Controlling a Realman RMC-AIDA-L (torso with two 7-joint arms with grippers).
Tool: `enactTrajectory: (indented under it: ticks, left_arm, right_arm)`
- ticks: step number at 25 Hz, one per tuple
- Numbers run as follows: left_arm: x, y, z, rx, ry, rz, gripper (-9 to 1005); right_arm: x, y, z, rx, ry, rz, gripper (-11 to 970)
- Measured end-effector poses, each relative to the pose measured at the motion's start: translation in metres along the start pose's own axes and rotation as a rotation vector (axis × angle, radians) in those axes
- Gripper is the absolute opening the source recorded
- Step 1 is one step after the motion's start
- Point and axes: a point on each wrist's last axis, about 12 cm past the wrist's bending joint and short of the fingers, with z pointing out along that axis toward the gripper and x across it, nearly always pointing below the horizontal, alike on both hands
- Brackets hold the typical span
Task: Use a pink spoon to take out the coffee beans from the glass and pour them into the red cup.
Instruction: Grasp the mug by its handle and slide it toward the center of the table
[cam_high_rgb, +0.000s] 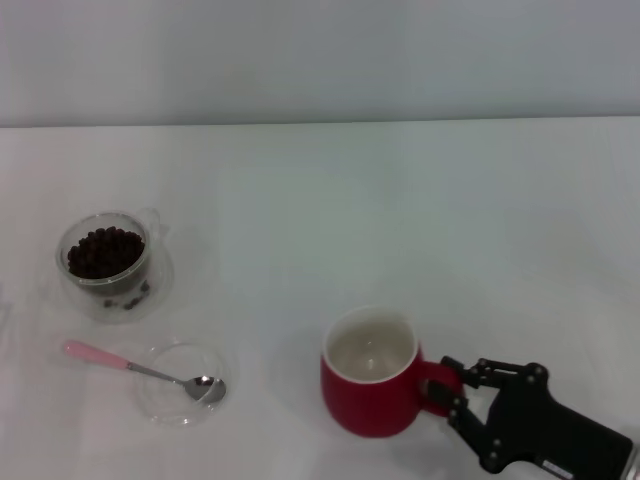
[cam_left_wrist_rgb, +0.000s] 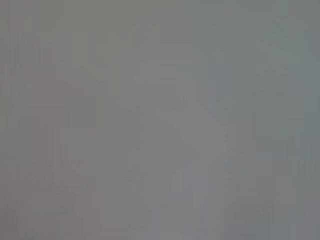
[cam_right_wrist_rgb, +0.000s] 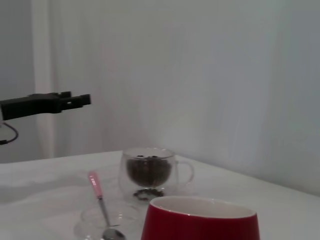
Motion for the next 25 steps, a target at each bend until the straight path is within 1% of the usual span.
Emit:
enactTrajectory:
  ticks: [8, 15, 25]
  left_arm:
    - [0.001, 0.002, -0.004, -0.008, 0.008, 0.002, 888]
    - [0.002, 0.003, -0.007, -0.012, 0.012, 0.003, 887]
    - [0.002, 0.004, -0.008, -0.012, 0.014, 0.006, 887]
  right_arm:
    - [-0.002, 0.01, 0.014, -0.068, 0.001, -0.01, 219]
    - [-0.002, 0.014, 0.016, -0.095, 0.003, -0.018, 222]
    - [0.002, 0.012, 0.014, -0.099, 0.041, -0.029, 227]
